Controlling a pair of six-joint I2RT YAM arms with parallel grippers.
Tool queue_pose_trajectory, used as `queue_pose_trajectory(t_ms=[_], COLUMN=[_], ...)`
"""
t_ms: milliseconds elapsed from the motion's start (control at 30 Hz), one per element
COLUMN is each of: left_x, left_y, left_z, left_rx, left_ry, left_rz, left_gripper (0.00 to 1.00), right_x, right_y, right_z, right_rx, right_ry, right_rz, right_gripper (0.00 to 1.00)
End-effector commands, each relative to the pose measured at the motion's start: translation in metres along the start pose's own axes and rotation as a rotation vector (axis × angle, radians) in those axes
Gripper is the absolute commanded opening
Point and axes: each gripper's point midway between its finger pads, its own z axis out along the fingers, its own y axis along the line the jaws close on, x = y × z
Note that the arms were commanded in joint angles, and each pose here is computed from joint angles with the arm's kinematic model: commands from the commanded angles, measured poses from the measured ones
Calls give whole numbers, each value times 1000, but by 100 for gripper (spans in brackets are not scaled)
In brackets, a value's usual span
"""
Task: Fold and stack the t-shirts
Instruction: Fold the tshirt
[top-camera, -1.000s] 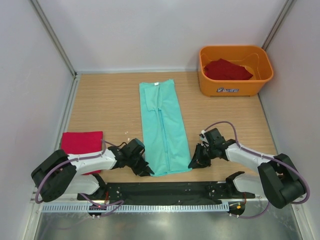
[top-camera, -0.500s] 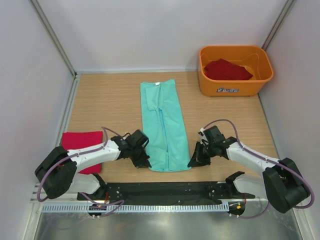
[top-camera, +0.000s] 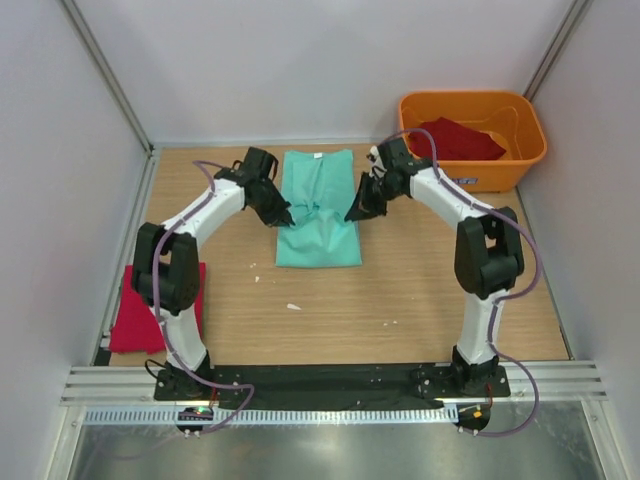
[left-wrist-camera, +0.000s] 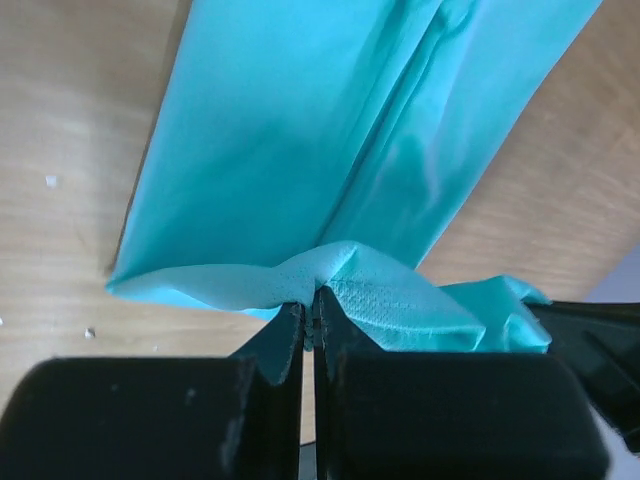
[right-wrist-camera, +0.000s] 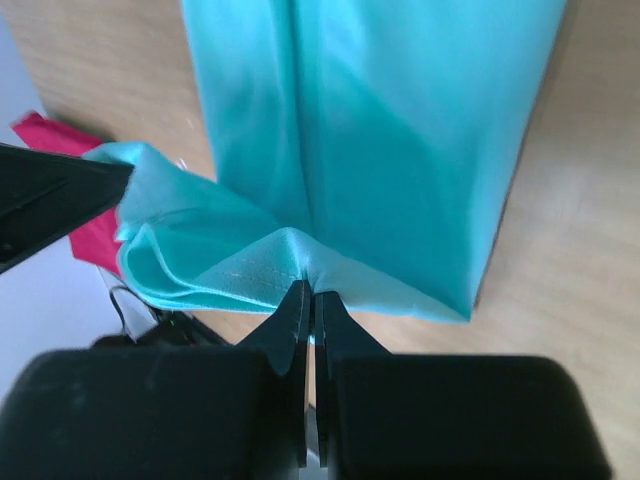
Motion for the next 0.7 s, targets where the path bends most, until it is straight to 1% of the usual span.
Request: queue_pose_trajectory(t_ms=[0, 33, 67, 100, 133, 167, 200, 233, 300, 333, 467, 667], left_x=[-22, -38, -45, -54, -59, -70, -74, -77, -85, -87, -95, -106], left_y=[-13, -20, -22, -25, -24, -32, -31, -27, -36, -37, -35, -41], left_z=[-8, -6, -5, -3, 8, 8, 10, 23, 25, 29, 50, 65], left_rx=[32, 43, 50, 72, 67, 85, 84, 73, 102, 105, 104, 126], left_ry=[24, 7, 5, 4, 14, -1, 9, 31, 32, 32, 33, 38], left_rz=[63, 51, 44, 35, 28, 33, 28, 23, 26, 27, 24, 30], left_gripper=[0, 0, 0, 0, 0, 0, 0, 0, 0, 0, 0, 1], right_x=[-41, -50, -68, -75, -80, -93, -96, -100, -107, -108, -117, -126], right_y=[10, 10, 23, 11, 12, 22, 14, 14, 12, 4, -5, -18], right_z=[-5, -1, -7, 7, 10, 6, 18, 19, 24, 33, 42, 55], right_rx=[-11, -14, -36, -21, -29, -55, -43, -47, -63, -56, -64, -68], right_ry=[-6, -5, -37, -21, -16, -40, -29, -32, -33, -23, -25, -25], right_rz=[-20, -14, -31, -1, 16, 0, 16, 19, 28, 41, 49, 79], right_gripper=[1, 2, 1, 1, 2, 1, 2, 2, 1, 2, 1, 2])
